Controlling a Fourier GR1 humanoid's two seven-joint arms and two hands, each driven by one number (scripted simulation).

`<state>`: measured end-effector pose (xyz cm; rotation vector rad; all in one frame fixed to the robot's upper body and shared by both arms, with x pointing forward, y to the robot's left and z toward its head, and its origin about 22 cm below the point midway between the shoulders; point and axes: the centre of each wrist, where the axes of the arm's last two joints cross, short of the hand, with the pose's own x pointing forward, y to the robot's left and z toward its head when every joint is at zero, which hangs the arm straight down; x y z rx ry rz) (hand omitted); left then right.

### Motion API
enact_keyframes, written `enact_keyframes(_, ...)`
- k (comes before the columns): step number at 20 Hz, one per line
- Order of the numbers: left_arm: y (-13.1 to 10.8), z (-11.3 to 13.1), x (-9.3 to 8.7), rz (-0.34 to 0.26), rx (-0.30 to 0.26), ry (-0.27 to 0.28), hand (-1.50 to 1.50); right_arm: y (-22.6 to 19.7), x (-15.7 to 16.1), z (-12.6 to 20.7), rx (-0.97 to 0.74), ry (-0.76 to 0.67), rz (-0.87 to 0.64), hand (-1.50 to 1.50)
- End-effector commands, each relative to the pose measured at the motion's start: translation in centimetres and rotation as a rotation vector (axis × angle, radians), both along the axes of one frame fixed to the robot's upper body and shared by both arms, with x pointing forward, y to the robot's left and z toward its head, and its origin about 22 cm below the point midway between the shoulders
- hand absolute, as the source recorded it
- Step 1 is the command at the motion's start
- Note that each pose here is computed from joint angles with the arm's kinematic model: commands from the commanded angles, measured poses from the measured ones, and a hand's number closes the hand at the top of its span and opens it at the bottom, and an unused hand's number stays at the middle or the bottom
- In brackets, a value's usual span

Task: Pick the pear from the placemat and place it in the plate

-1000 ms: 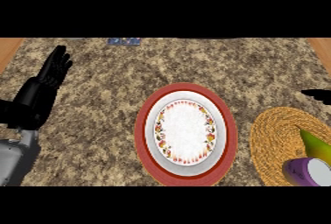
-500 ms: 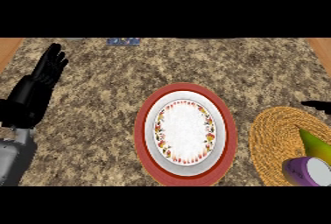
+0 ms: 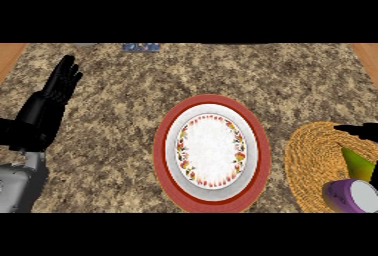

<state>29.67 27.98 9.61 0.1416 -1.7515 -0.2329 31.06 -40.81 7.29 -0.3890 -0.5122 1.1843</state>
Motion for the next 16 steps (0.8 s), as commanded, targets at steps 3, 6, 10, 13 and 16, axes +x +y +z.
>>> enact_keyframes(3, -0.7, -0.6, 1.0, -0.006, -0.003, 0.016, 0.00, -0.7, -0.6, -3.4, -0.037, 0.055, 0.008, -1.50)
enact_keyframes(6, 2.0, 2.0, 0.3, 0.003, 0.002, 0.002, 0.00, 0.5, -0.7, -3.8, -0.046, 0.061, 0.014, -1.50)
enact_keyframes(10, 0.3, 0.0, -0.3, 0.002, 0.011, -0.006, 0.00, 1.3, -0.2, -3.6, 0.019, -0.027, -0.014, 1.50)
enact_keyframes(13, -1.4, 0.1, -0.2, 0.005, 0.001, 0.011, 0.00, 0.9, -1.6, -5.8, -0.021, -0.216, 0.017, 1.50)
enact_keyframes(16, 0.8, -0.1, 0.1, 0.009, -0.011, 0.008, 0.00, 1.7, -0.2, -3.6, -0.057, -0.302, 0.038, 1.50)
